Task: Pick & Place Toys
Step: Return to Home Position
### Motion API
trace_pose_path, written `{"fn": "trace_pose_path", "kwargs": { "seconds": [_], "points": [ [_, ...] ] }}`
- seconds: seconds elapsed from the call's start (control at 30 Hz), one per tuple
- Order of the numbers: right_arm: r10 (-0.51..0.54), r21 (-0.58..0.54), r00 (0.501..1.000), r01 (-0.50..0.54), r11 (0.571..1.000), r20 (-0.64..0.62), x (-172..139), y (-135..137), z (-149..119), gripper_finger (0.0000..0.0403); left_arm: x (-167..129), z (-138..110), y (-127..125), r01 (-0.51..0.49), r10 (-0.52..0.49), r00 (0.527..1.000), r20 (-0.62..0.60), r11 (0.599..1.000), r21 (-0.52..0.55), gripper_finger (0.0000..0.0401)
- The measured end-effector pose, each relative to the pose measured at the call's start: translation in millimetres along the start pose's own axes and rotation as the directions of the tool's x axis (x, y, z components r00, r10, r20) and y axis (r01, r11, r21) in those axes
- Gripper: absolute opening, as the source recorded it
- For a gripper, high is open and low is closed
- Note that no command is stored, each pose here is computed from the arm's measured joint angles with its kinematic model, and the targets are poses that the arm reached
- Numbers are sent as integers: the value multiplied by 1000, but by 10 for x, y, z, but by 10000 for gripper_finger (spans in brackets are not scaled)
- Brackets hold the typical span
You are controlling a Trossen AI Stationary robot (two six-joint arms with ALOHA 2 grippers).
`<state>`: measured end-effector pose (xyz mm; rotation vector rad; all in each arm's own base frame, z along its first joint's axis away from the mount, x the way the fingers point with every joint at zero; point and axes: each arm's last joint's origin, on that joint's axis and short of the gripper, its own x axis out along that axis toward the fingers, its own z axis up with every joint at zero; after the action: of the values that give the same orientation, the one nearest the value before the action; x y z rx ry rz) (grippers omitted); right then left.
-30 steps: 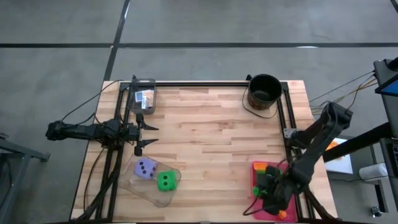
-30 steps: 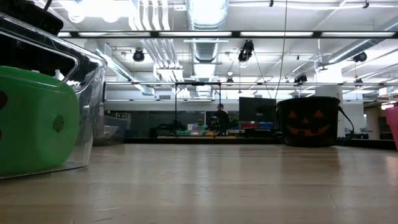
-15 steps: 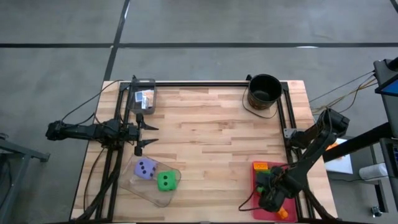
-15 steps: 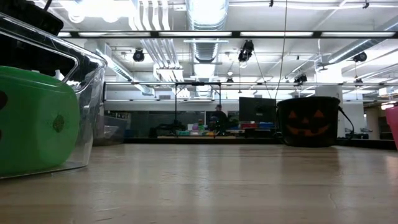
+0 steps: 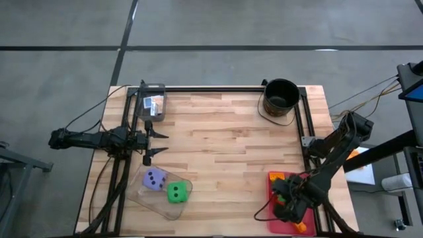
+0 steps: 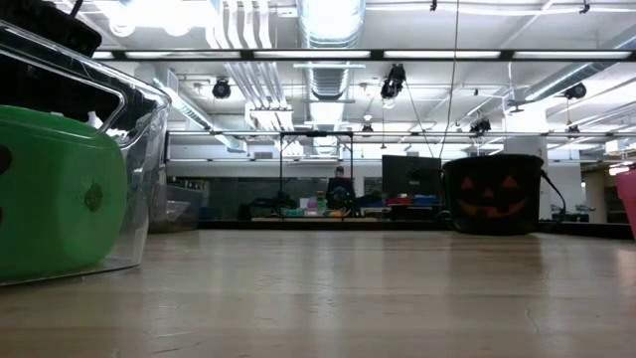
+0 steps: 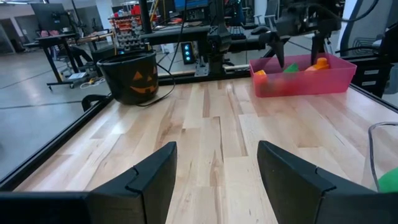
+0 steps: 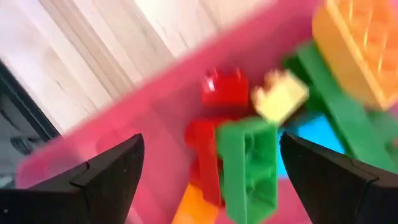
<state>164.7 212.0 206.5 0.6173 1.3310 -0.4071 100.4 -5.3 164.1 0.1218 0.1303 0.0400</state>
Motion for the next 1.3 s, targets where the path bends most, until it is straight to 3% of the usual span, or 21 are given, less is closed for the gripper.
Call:
{"fn": "trace_pose_path", "kwargs": {
  "seconds": [0.17,0.3,0.4,0.53,0.67,0.73,0.77,0.83,0.93,1.03,1.13,1.2,1.23,1.3],
  "points": [
    [45,-95,970,-23,995,240,-115,91,98,371,0,-1,0,0,0,1000,0,1000,0,222],
    [83,-167,874,-2,986,478,-279,196,222,372,0,0,0,0,0,1000,0,1000,0,222],
    [101,-213,771,46,976,629,-427,295,310,372,0,0,0,0,0,1000,0,1000,0,222],
    [100,-237,582,163,958,807,-583,464,402,372,0,0,0,0,0,1000,0,1000,0,222],
    [58,-220,400,372,902,915,-719,593,469,373,0,0,0,0,0,1000,0,1000,0,222],
    [46,-184,335,392,901,941,-808,633,489,373,0,1,0,0,0,1000,0,1000,0,222],
    [53,-170,329,336,927,943,-852,664,497,373,0,1,0,0,0,1000,0,1000,0,222],
    [64,-188,351,330,925,934,-876,680,519,373,0,1,1,-2,2,1000,0,1000,0,222],
    [81,-266,474,338,903,877,-779,670,611,373,0,1,1,-2,2,1000,0,1000,0,222],
    [91,-258,532,248,934,842,-657,668,801,373,0,1,1,-2,2,1000,0,1000,0,222],
    [221,-376,591,153,914,776,-418,740,994,373,0,1,1,-2,2,1000,0,1000,0,222],
    [407,-522,578,38,852,707,-253,811,1142,373,0,1,1,-2,2,1000,0,1000,0,222],
    [532,-614,531,-28,789,660,-213,847,1214,373,0,1,1,-2,2,1000,0,1000,0,222],
    [749,-775,377,-116,621,545,-185,854,1351,373,0,1,1,-2,2,1000,0,1000,0,222]
  ]
}}
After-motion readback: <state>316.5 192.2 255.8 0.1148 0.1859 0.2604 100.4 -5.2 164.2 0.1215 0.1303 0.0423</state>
